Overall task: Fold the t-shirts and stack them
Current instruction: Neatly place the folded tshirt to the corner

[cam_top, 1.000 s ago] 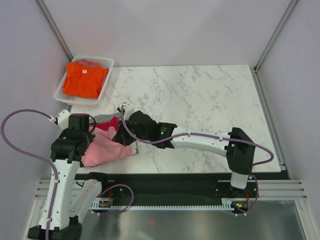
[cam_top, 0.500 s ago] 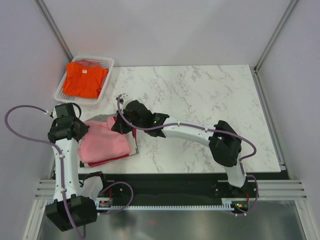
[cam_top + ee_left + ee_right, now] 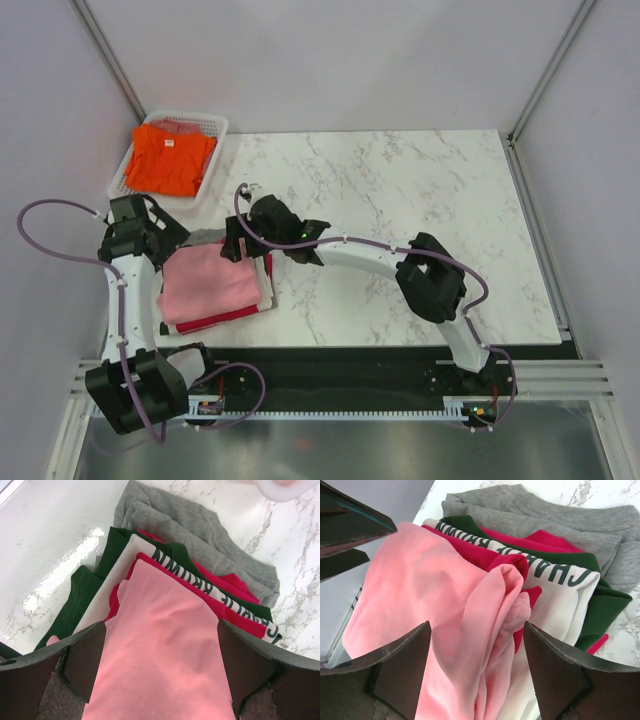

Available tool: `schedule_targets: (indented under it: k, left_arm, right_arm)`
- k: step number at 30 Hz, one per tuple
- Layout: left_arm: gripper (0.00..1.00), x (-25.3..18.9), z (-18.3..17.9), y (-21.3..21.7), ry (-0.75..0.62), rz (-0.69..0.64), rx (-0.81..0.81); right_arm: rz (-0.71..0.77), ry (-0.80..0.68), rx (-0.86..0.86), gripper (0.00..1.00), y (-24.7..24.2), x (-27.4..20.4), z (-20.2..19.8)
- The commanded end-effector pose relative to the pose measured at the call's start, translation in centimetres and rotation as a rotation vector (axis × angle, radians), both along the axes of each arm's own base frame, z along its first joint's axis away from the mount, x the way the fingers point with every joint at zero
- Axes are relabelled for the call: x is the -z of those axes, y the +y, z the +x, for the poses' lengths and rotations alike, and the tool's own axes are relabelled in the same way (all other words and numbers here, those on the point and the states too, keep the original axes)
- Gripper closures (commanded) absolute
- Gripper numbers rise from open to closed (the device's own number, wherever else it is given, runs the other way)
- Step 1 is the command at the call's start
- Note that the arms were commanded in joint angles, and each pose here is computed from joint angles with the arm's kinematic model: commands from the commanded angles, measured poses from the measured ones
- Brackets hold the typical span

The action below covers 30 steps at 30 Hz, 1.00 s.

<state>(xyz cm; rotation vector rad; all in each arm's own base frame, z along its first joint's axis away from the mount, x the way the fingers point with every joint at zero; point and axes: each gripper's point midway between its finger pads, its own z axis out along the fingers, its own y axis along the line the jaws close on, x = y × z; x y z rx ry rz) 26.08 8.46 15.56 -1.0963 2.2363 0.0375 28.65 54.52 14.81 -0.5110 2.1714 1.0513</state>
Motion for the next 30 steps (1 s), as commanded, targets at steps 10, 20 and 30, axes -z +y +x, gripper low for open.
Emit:
schedule_targets:
  k: [10, 20, 30]
  left_arm:
    - [0.03, -5.6, 1.4, -2.6, -0.225, -0.028, 0.155]
    - [0.1, -5.6, 0.4, -6.8, -0.275, -0.163, 0.323]
    - [0.14, -3.8, -1.1, -9.5, -0.26, -0.275, 0.398]
  right_arm:
    - [0.056, -0.104, 0.015, 0.24, -3.1, -5.8, 0.6]
    - [0.065, 0.017, -0.089, 0.31, 0.0, -2.8, 0.7]
    - [0.081, 0.054, -0.065, 0.75, 2.2, -0.7, 2.7]
